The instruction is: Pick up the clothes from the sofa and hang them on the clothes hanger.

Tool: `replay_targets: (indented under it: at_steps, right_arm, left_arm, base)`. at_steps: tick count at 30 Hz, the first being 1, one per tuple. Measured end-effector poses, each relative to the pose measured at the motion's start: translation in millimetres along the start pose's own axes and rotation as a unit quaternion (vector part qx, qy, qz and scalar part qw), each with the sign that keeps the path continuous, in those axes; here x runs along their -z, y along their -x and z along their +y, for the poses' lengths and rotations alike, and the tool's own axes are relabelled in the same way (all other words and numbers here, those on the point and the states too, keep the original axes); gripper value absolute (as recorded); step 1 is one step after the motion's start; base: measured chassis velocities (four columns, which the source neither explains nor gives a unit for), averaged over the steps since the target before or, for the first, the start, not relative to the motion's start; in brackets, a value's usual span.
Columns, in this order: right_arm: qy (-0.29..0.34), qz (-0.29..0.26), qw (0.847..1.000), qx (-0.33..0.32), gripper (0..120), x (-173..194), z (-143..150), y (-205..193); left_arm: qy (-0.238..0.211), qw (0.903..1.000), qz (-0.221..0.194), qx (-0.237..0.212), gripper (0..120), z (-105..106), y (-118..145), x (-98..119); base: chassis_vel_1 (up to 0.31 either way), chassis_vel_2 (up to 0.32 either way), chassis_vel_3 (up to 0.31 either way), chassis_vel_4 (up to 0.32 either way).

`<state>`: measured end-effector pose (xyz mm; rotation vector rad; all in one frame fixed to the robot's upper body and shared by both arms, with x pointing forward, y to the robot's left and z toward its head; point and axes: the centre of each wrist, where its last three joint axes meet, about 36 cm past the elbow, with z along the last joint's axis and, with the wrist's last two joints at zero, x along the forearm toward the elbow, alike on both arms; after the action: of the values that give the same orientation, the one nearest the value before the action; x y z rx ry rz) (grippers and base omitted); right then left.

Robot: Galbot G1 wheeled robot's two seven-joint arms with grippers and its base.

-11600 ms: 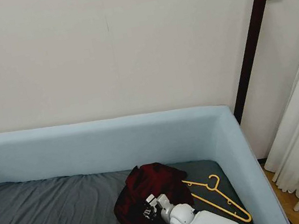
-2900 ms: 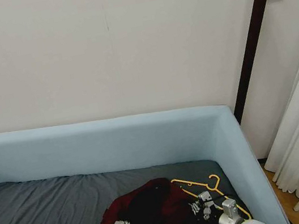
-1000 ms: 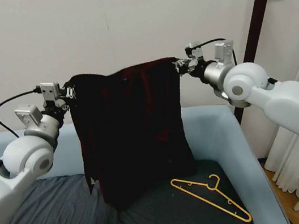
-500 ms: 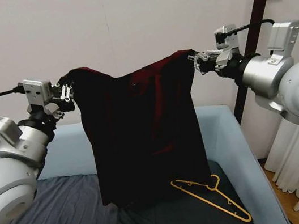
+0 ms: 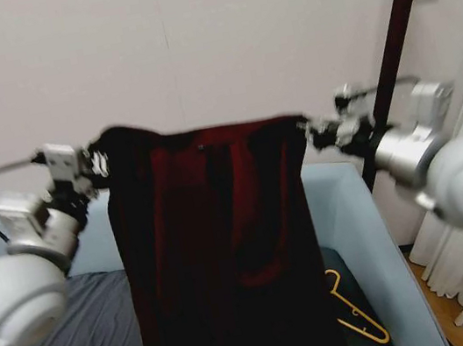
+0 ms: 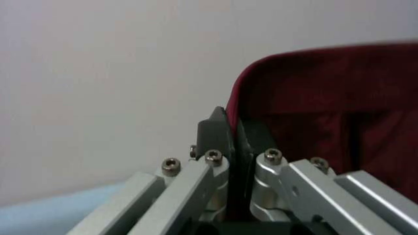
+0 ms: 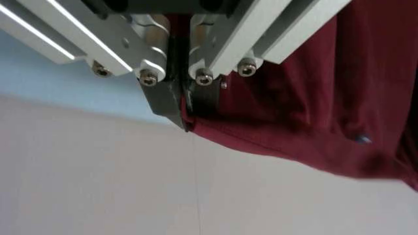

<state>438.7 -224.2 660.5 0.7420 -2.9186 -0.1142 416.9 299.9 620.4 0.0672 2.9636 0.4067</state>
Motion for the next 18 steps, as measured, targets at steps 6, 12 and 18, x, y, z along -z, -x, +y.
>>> replay_targets:
  at_steps: [6,12,18]
  right_arm:
    - [0.023,0.057,0.998,-0.028,0,-95.0,-7.0,55.2]
    - [0.031,0.067,0.996,-0.043,0,-138.3,-6.9,87.5]
    - [0.026,0.095,0.994,-0.051,0,-201.6,-6.0,92.1]
  left_arm:
    - [-0.006,0.9981,0.059,0.017,0,-20.7,20.6,-83.0]
    - [-0.009,0.9974,0.067,0.025,0,-41.4,37.0,-124.0]
    - [-0.003,0.9948,0.100,0.017,0,-66.8,24.0,-183.5]
  base:
    - [0.000,0.000,0.000,0.000]
    - [0.000,0.000,0.000,0.000]
    - [0.000,0.000,0.000,0.000]
